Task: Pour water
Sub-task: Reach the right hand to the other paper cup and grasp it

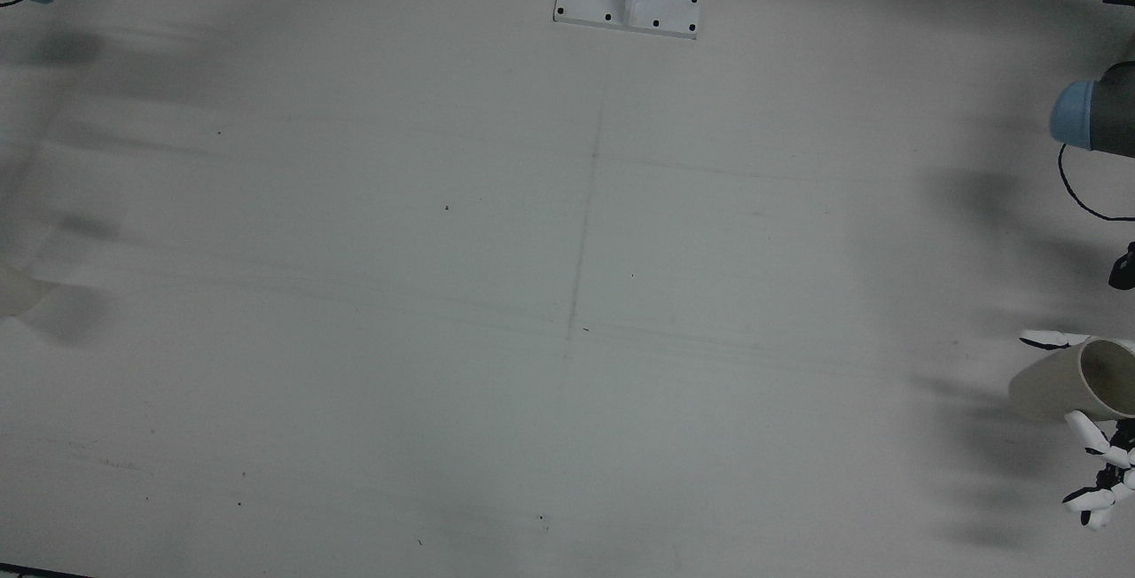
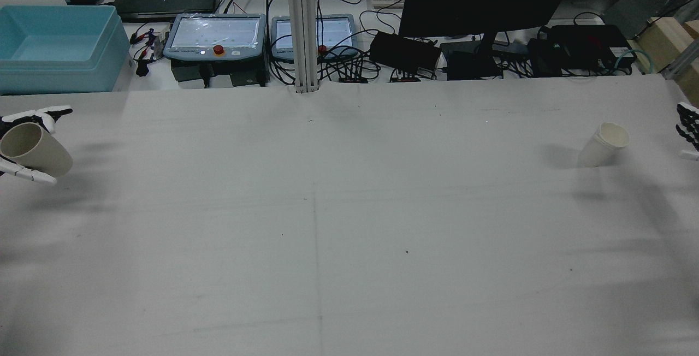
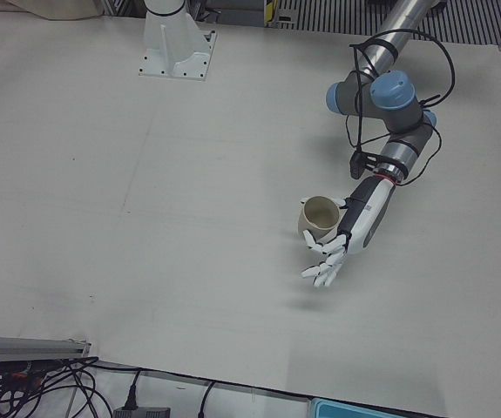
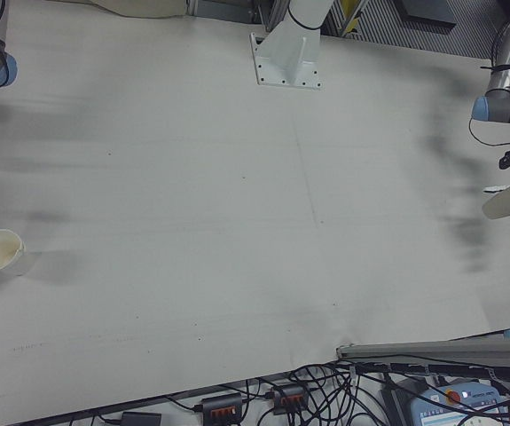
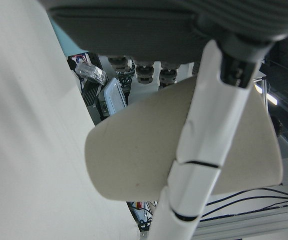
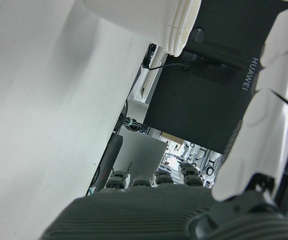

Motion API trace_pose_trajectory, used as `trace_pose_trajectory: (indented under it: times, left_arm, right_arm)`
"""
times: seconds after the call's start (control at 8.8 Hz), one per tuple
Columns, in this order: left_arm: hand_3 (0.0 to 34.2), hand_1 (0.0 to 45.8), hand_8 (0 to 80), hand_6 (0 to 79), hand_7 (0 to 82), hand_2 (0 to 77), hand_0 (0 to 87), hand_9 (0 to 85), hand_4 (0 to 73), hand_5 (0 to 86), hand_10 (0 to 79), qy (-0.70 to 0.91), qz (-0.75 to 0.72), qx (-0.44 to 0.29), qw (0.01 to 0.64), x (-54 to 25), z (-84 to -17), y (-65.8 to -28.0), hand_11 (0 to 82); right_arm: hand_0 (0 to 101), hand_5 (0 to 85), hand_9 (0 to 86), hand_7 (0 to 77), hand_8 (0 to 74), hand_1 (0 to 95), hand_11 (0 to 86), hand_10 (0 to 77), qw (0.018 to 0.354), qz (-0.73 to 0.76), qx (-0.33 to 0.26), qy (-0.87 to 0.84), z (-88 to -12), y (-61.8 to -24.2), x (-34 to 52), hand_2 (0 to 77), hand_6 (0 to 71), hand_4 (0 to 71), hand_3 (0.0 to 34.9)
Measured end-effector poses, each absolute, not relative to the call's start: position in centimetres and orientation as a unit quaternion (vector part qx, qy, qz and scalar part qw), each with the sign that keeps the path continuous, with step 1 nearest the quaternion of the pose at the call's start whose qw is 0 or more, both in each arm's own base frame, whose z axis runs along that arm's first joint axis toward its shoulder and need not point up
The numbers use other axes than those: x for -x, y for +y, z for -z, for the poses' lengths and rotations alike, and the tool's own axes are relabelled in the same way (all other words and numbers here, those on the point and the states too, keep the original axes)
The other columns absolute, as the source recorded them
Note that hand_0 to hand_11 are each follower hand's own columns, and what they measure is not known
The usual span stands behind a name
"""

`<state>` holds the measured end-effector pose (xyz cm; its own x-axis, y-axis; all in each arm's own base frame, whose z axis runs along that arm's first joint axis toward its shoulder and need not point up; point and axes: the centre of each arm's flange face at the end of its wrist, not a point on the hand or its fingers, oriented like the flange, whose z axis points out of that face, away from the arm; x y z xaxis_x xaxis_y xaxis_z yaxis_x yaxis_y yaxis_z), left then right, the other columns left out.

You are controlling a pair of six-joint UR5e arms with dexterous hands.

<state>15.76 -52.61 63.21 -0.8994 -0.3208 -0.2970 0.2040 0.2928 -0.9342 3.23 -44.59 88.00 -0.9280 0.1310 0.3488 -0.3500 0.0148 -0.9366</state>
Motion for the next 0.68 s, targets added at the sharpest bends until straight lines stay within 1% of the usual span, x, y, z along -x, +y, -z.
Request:
trace_pose_trajectory:
  times: [0.11,0.23,0.34,0.45,0.57,0.68]
  left_arm:
    - [0.0,27.3,8.7,10.4,20.2,7.6,80.0,5.5,33.8,53.5,1.1,0.772,0.597,0.043,0.217,-15.6,-62.5,-52.5,4.4]
    - [0.0,27.3,8.7,10.4,19.6,7.6,79.9,4.9,33.8,53.5,1.1,0.770,0.599,0.046,0.213,-15.4,-62.2,-52.4,4.4]
    - [0.0,27.3,7.6,10.4,19.1,7.6,79.8,4.4,33.8,53.5,1.1,0.769,0.602,0.049,0.211,-15.2,-62.2,-52.3,4.4]
    - [0.0,27.3,7.6,10.4,19.1,7.6,79.8,4.4,33.8,53.5,1.1,0.768,0.603,0.052,0.209,-15.2,-62.1,-52.3,4.4]
    - [0.0,27.3,7.6,10.4,19.1,6.0,79.8,4.4,33.8,53.5,1.1,0.768,0.604,0.054,0.206,-15.1,-62.1,-52.3,4.4]
    - [0.0,27.3,7.6,10.4,19.1,6.0,79.9,4.4,34.4,52.9,1.1,0.768,0.605,0.056,0.203,-15.0,-62.1,-52.3,4.4]
  right_arm:
    - [48,15.3,0.5,5.5,0.5,15.3,4.9,2.2,0.184,-0.694,-0.082,-0.691,-89.1,-45.0,-2.4,7.6,3.3,2.2,0.0]
    - [48,15.3,0.5,5.5,0.5,15.3,4.9,2.2,0.192,-0.691,-0.085,-0.691,-90.2,-45.0,-2.0,7.6,3.3,2.2,0.0]
    - [48,15.3,0.5,5.5,0.5,16.4,4.9,2.2,0.198,-0.691,-0.087,-0.690,-91.1,-44.9,-1.7,10.4,3.3,2.2,0.0]
    - [48,14.7,0.5,4.9,0.5,16.4,4.9,2.2,0.205,-0.689,-0.089,-0.690,-91.5,-45.2,-1.3,10.4,3.3,0.5,0.0]
    - [49,14.7,0.5,4.9,1.1,17.5,4.9,2.2,0.212,-0.684,-0.090,-0.692,-91.4,-46.0,-0.6,9.8,3.3,0.5,0.0]
    - [49,14.7,0.5,5.5,1.1,17.5,4.4,2.2,0.218,-0.678,-0.091,-0.696,-90.9,-46.9,0.3,9.8,2.2,0.5,0.0]
